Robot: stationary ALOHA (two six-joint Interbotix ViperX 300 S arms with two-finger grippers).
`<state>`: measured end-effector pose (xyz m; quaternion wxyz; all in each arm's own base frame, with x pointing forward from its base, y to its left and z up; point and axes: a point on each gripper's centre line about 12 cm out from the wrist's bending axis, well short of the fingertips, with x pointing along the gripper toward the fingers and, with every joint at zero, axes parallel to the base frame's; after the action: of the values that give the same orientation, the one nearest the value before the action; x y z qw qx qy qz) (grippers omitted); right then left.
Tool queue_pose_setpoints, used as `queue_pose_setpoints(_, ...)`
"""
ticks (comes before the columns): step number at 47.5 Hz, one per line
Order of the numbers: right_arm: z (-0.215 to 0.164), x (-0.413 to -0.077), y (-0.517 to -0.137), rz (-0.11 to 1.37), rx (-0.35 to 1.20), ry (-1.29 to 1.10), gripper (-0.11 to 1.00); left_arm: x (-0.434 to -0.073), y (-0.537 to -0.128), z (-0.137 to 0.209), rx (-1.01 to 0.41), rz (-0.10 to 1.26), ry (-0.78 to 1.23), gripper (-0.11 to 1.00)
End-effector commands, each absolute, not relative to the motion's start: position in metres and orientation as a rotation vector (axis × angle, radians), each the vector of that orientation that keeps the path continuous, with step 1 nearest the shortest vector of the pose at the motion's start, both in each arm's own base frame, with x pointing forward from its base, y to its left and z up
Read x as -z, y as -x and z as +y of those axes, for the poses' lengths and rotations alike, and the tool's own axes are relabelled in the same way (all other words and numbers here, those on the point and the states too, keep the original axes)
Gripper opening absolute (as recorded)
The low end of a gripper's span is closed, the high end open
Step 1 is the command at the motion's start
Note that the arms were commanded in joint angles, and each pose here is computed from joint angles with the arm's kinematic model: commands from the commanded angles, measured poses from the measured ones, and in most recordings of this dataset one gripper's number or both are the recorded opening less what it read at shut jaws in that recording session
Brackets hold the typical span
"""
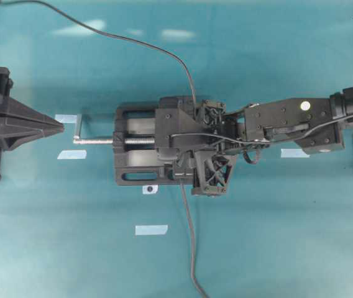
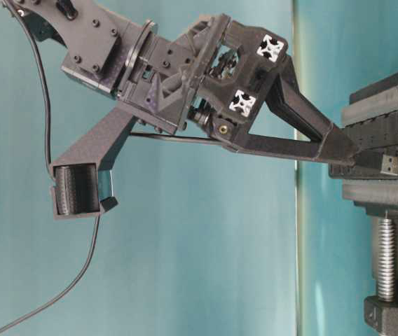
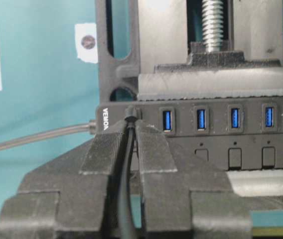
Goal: Insert the USB into the front port of the fixed hub.
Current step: 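Push the USB plug into the front port with the right gripper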
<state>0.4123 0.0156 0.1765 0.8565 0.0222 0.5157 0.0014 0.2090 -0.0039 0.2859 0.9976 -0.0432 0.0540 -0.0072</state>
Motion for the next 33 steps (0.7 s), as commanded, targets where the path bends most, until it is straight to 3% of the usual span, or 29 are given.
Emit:
queue_pose_setpoints(1, 0.014, -0.181, -0.413, 1.074, 0.005, -0.057, 0.07, -0.292, -0.210, -0.004, 0.017, 0.088, 0.085, 0.00)
queue_pose_setpoints(33, 0.011, -0.197, -0.415, 1.068, 0.010, -0.051, 0.07, -0.290, -0.210, -0.004, 0.017, 0.091, 0.085, 0.00)
